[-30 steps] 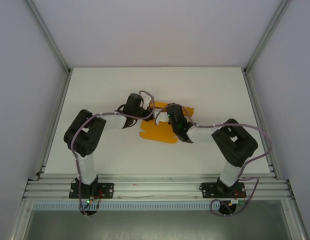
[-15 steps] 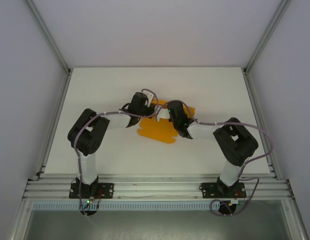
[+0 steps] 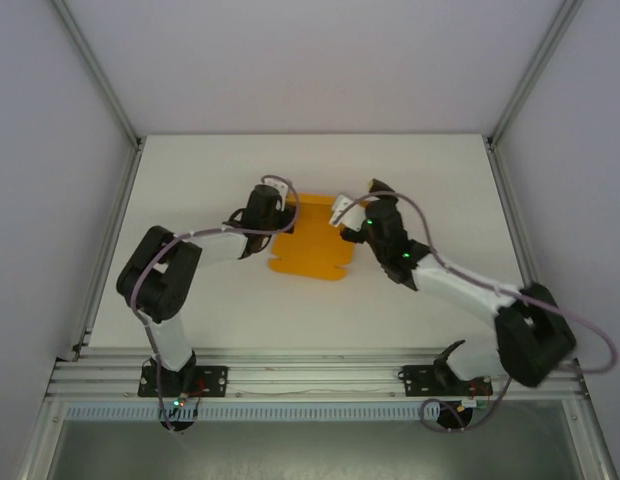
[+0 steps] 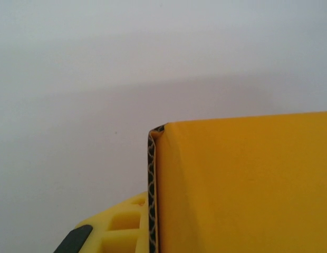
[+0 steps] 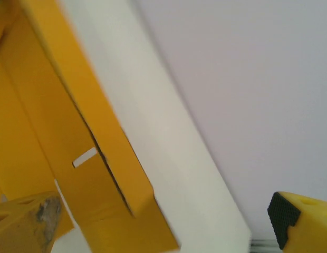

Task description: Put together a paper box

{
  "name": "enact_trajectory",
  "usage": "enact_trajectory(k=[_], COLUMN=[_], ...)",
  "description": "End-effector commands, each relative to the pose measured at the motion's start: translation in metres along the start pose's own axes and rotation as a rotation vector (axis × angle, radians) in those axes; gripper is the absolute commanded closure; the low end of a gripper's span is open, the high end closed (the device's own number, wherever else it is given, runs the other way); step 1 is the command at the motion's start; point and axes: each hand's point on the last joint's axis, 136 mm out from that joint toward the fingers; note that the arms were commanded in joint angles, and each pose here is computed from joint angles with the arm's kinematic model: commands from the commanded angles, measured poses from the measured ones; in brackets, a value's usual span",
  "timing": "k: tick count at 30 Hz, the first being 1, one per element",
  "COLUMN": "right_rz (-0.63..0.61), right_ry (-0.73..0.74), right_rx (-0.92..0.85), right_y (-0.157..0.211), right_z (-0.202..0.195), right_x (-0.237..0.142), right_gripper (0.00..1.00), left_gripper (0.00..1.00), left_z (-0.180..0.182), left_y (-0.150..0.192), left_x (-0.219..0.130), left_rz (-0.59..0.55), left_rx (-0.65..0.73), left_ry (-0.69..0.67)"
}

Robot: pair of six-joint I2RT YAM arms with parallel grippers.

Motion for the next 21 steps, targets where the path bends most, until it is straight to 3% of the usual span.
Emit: enact_trajectory(k=[1,5,12,21], right_rz=[-0.069,-0.110,-0.056,-0.023], right_ry=[-0.046,-0.179,-0.321,-0.484], right_rx=[0.435,0.751,0.879,0.883], right_y=[0.006,0.006,-0.013,-0.017], right_z=[-0.011,-0.018,-0.014,0.016], right_x=[-0.022,-0.034,-0.015,-0.008], right_gripper=[0.00,0.00,0.02,0.30], left_gripper=[1.00,1.00,1.00,1.00], left_z=[-0.015,-0.033,-0.055,-0.055], left_y=[-0.033,-0.045,-0.047,-0.047], left_x=[-0.024,-0.039,-0.050,-0.038], left_rz=[-0.101,-0.093,-0.062,-0.015], left_rx=[-0.115,-0.072,-0.025,-0.072], left_ry=[0.207,0.327,0.452,0.451])
Point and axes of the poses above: each hand's point on the last joint's axis, 136 mm out from that joint toward the fingers, its own x axis out along the fingers, its own z axis along the line the jaws close on, y = z × x, and after that the axes turned 9 degrees about x, right-handed
